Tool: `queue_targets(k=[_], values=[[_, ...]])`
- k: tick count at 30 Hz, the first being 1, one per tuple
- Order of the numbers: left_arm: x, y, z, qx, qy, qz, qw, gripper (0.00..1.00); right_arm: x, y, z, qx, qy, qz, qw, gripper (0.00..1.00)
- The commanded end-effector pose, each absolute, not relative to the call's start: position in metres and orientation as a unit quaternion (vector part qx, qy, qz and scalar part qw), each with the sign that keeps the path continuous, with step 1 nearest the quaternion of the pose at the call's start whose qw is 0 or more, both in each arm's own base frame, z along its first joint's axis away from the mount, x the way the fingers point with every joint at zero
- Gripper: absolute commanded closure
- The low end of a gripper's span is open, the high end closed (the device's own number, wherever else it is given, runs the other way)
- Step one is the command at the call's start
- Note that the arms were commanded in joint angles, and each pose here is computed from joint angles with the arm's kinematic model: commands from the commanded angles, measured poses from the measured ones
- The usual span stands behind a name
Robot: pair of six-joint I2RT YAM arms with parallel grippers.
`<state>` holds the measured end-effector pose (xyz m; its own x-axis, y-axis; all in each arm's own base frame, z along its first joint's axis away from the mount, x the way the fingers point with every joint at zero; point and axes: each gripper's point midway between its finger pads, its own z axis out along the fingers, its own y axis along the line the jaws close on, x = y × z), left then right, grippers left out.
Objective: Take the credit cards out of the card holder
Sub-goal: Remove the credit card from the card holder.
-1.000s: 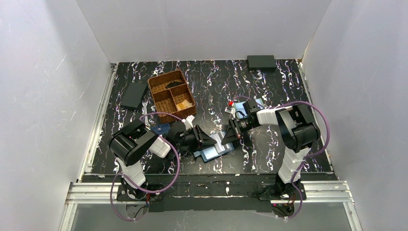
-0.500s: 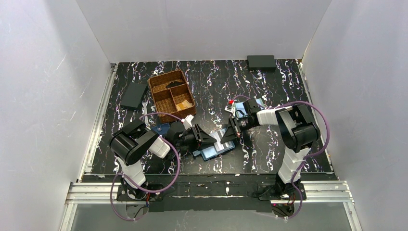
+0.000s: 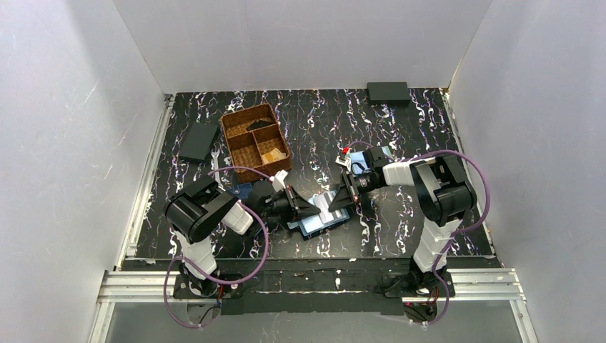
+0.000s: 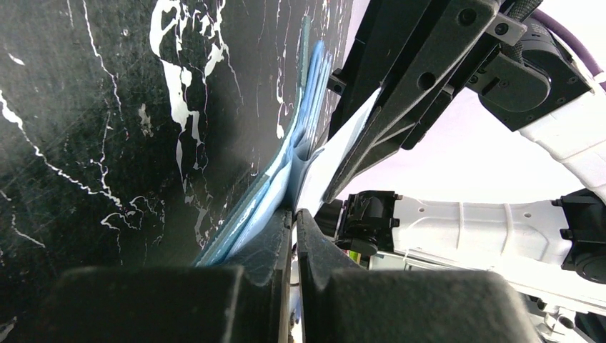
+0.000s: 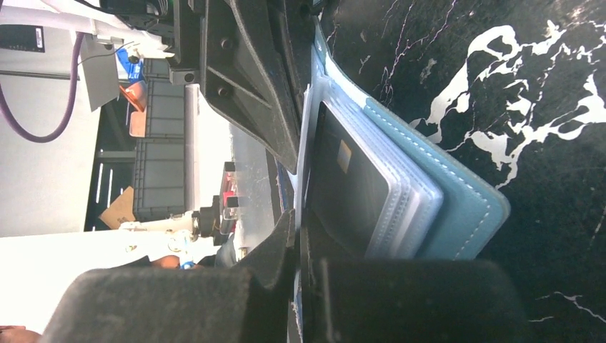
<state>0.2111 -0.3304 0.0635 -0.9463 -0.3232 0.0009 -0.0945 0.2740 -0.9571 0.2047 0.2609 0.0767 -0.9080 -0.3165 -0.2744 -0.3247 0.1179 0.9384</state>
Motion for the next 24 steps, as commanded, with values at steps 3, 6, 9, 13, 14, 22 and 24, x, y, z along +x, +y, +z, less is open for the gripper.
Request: queue_targets(k=[3, 6, 9, 13, 14, 22, 24], values=[[0.206, -0.325, 0.054, -0.129, 0.796, -0.582, 0.1, 1.0, 0.202, 0.264, 0.084, -0.223, 0.732, 0.644, -0.002, 0.88], [0.203, -0.319, 0.047, -0.127, 0.802, -0.574, 0.103, 1.0, 0.204, 0.262, 0.08, -0.222, 0.738, 0.638, 0.002, 0.87], [0.2, -0.313, 0.041, -0.128, 0.807, -0.567, 0.102, 1.0, 0.205, 0.259, 0.075, -0.221, 0.745, 0.629, 0.002, 0.87], [0.197, -0.307, 0.035, -0.129, 0.811, -0.561, 0.1, 1.0, 0.207, 0.256, 0.068, -0.219, 0.757, 0.616, 0.002, 0.88], [0.197, -0.307, 0.035, -0.128, 0.812, -0.561, 0.099, 1.0, 0.207, 0.256, 0.068, -0.218, 0.758, 0.614, 0.001, 0.88], [0.193, -0.303, 0.029, -0.125, 0.816, -0.556, 0.095, 1.0, 0.21, 0.252, 0.06, -0.225, 0.768, 0.599, 0.01, 0.92], [0.192, -0.301, 0.029, -0.126, 0.817, -0.555, 0.094, 1.0, 0.212, 0.25, 0.058, -0.223, 0.771, 0.597, 0.011, 0.93]])
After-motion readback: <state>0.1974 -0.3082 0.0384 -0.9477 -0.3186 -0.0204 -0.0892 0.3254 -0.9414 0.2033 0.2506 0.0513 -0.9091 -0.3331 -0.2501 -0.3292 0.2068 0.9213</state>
